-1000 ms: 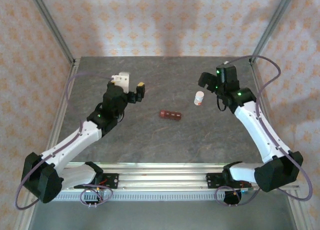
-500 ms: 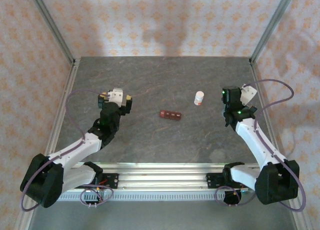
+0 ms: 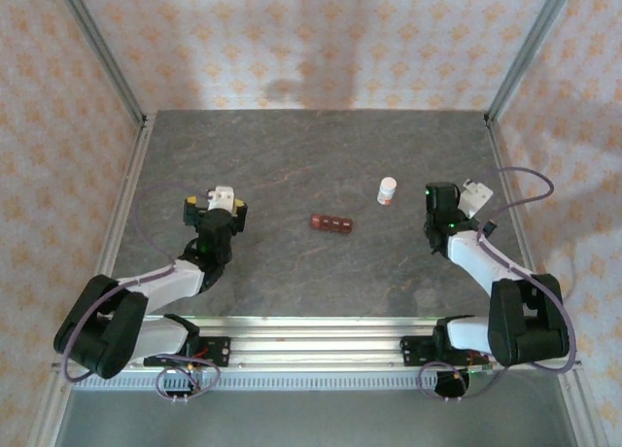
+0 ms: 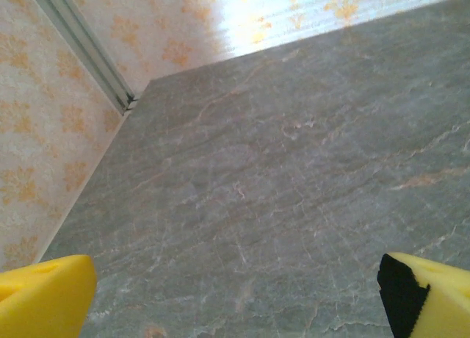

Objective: Sort the pills into containers

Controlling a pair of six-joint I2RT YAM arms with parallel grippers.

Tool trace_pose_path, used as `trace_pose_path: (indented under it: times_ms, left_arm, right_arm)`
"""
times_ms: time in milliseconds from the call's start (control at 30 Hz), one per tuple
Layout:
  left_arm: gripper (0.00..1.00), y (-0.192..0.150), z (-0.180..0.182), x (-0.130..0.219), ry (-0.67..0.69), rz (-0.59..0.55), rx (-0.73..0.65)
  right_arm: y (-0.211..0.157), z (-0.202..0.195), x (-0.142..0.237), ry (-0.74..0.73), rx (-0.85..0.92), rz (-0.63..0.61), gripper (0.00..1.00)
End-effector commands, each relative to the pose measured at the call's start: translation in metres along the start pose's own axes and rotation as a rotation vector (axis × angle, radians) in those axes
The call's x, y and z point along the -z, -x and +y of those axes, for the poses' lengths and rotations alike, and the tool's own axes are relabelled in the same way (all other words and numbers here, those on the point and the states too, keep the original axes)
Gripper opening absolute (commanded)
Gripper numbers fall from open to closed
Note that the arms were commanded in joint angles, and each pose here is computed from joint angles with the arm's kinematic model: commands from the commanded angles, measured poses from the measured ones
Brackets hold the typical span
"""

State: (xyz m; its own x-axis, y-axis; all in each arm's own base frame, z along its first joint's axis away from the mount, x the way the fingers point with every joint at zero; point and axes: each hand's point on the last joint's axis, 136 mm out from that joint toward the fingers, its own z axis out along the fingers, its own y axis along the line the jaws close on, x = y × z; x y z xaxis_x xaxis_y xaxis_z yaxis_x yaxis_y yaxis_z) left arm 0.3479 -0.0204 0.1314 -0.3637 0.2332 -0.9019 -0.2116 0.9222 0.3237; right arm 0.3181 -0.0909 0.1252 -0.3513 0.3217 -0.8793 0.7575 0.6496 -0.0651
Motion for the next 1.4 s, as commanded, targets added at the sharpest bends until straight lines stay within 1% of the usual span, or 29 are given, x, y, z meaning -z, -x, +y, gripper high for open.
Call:
trace_pose_path:
  times_ms: [0, 100, 267, 400, 500, 600, 700, 767, 833, 900, 967, 1000, 1067, 1133, 1233, 1367]
  left_arm:
    - [1.0, 0.002, 0.008, -0.004, 0.046, -0.048, 0.057]
    - [1.0, 0.005, 0.008, -0.007, 0.048, -0.07, 0.08]
    - [1.0, 0.006, 0.001, -0.009, -0.008, -0.083, 0.063]
    - [1.0, 0.004, 0.001, -0.012, -0.077, -0.078, 0.09]
    - [1.0, 0.003, -0.003, -0.018, -0.136, -0.07, 0.093]
    - [1.0, 0.004, -0.001, -0.024, -0.164, -0.069, 0.103]
    - [1.0, -0.002, 0.006, -0.029, -0.178, -0.062, 0.159]
    - [1.0, -0.004, 0.009, -0.033, -0.186, -0.06, 0.188]
    - [1.0, -0.011, 0.011, -0.039, -0.198, -0.049, 0.213]
    - [1.0, -0.017, 0.009, -0.045, -0.212, -0.039, 0.229]
    - [1.0, -0.023, 0.003, -0.05, -0.229, -0.027, 0.222]
    - [1.0, -0.018, 0.004, -0.052, -0.228, -0.048, 0.226]
    - [1.0, -0.02, 0.001, -0.055, -0.245, -0.024, 0.219]
    - [1.0, -0.021, 0.002, -0.058, -0.243, -0.007, 0.224]
    - [1.0, -0.022, 0.01, -0.064, -0.196, 0.02, 0.25]
    - [1.0, -0.025, 0.016, -0.067, -0.173, 0.035, 0.269]
  right_arm:
    - [0.007, 0.003, -0.006, -0.004, -0.028, -0.077, 1.0]
    - [0.001, 0.014, -0.009, 0.06, -0.008, -0.079, 1.0]
    - [0.006, 0.028, -0.003, 0.196, -0.048, -0.154, 1.0]
    - [0.004, 0.041, 0.004, 0.304, -0.006, -0.181, 1.0]
    - [0.005, 0.049, 0.006, 0.347, 0.026, -0.205, 1.0]
    - [0.002, 0.057, 0.004, 0.381, 0.052, -0.216, 1.0]
    - [-0.003, 0.059, -0.004, 0.408, 0.02, -0.24, 1.0]
    - [-0.01, 0.069, -0.005, 0.462, 0.056, -0.192, 1.0]
    - [-0.019, 0.075, -0.009, 0.504, 0.071, -0.187, 1.0]
    - [-0.02, 0.084, -0.009, 0.55, 0.078, -0.203, 1.0]
    - [-0.026, 0.092, -0.01, 0.583, 0.133, -0.131, 1.0]
    - [-0.025, 0.095, -0.012, 0.593, 0.13, -0.134, 1.0]
    - [-0.024, 0.096, -0.019, 0.571, 0.138, -0.08, 1.0]
    - [-0.023, 0.096, -0.019, 0.577, 0.128, -0.1, 1.0]
    - [-0.023, 0.096, -0.018, 0.578, 0.13, -0.098, 1.0]
    - [-0.024, 0.096, -0.017, 0.579, 0.136, -0.093, 1.0]
